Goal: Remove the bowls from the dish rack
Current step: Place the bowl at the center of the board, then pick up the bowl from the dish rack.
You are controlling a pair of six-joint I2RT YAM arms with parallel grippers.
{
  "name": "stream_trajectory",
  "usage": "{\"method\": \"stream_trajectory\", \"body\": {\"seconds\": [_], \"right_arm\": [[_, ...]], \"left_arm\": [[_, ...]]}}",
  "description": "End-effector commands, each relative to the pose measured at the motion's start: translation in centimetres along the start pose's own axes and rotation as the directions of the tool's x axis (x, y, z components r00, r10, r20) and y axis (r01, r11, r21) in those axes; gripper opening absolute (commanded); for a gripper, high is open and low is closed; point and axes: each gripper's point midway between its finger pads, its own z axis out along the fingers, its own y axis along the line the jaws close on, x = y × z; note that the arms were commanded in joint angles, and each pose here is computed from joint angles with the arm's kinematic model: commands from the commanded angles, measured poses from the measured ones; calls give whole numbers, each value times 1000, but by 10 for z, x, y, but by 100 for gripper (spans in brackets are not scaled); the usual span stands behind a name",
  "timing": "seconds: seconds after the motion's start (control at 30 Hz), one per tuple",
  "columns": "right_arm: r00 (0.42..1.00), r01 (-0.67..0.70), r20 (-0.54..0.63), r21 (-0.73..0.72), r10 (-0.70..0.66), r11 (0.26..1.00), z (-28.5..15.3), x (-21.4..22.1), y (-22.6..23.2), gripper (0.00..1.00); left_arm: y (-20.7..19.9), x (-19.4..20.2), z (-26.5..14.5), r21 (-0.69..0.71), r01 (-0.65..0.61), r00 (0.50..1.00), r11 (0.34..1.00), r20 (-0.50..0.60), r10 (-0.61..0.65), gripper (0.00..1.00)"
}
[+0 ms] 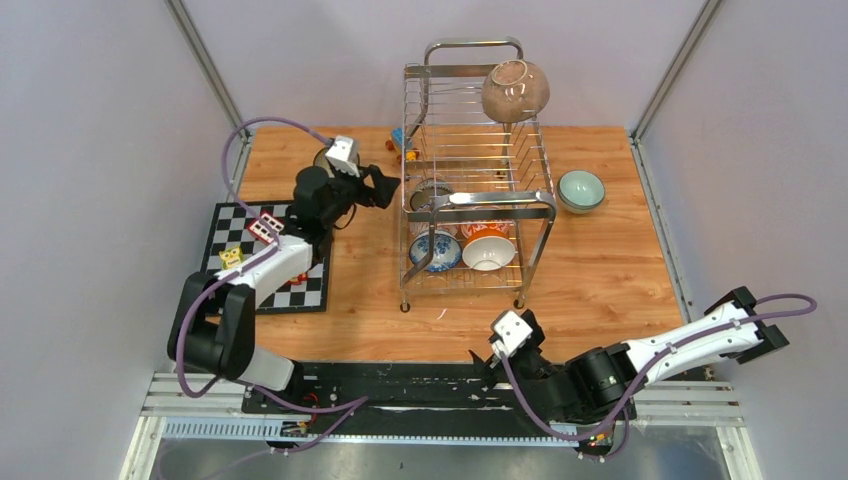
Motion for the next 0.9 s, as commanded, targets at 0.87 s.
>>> {"method": "stream_trajectory", "body": {"seconds": [0.87], "right_arm": [[989,-13,-146,-7,11,1000,4,53,12,88]], "left_arm": [[-50,53,66,250,-408,911,878,43,411,64]]}}
